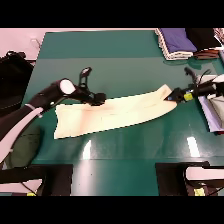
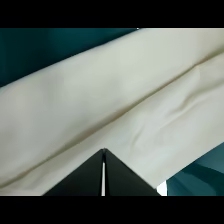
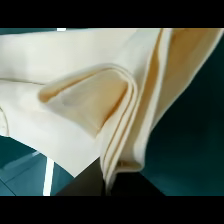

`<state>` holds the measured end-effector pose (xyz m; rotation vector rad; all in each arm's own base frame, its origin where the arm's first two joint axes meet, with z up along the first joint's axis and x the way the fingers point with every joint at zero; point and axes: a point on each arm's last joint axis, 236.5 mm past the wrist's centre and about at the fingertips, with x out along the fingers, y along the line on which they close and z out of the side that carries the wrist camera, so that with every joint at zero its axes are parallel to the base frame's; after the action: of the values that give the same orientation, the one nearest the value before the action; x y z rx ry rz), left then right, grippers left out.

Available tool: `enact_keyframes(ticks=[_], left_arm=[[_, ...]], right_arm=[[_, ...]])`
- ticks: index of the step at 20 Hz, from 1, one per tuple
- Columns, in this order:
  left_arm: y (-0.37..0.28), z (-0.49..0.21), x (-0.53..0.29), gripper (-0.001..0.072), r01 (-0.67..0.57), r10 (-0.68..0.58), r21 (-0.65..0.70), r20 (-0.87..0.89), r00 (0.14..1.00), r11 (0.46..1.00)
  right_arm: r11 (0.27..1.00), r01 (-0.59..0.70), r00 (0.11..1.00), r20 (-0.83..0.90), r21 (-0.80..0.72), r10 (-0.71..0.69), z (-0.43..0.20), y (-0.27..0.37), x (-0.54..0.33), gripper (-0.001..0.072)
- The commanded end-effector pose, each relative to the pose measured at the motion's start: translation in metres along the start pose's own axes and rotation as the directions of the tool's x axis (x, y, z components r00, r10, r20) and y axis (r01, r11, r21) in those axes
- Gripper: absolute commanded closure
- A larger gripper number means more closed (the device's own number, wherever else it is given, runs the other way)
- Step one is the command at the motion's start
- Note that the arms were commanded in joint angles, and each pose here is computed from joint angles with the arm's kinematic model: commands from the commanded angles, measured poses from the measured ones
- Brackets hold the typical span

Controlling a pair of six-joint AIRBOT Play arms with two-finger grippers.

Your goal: Fold the shirts.

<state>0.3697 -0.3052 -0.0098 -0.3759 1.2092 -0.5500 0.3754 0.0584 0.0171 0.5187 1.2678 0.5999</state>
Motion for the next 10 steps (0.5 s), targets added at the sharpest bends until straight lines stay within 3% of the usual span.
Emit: enact_keyframes(ticks=[1,10], left_arm=[[-0.018,-0.001,0.046,0.0685,0.026,-0.026,0.005,-0.039,0.999,1.000],[-0.028,-0.011,0.078,0.0686,0.022,-0.017,0.054,-0.095,0.995,0.998]], right_arm=[[0.989,0.015,0.996,0.091,-0.144,-0.002,0.023,0.078,-0.038,0.0693],[0.909,-0.046,0.984,0.140,-0.415,0.114,0.030,0.242,-0.036,0.0693]])
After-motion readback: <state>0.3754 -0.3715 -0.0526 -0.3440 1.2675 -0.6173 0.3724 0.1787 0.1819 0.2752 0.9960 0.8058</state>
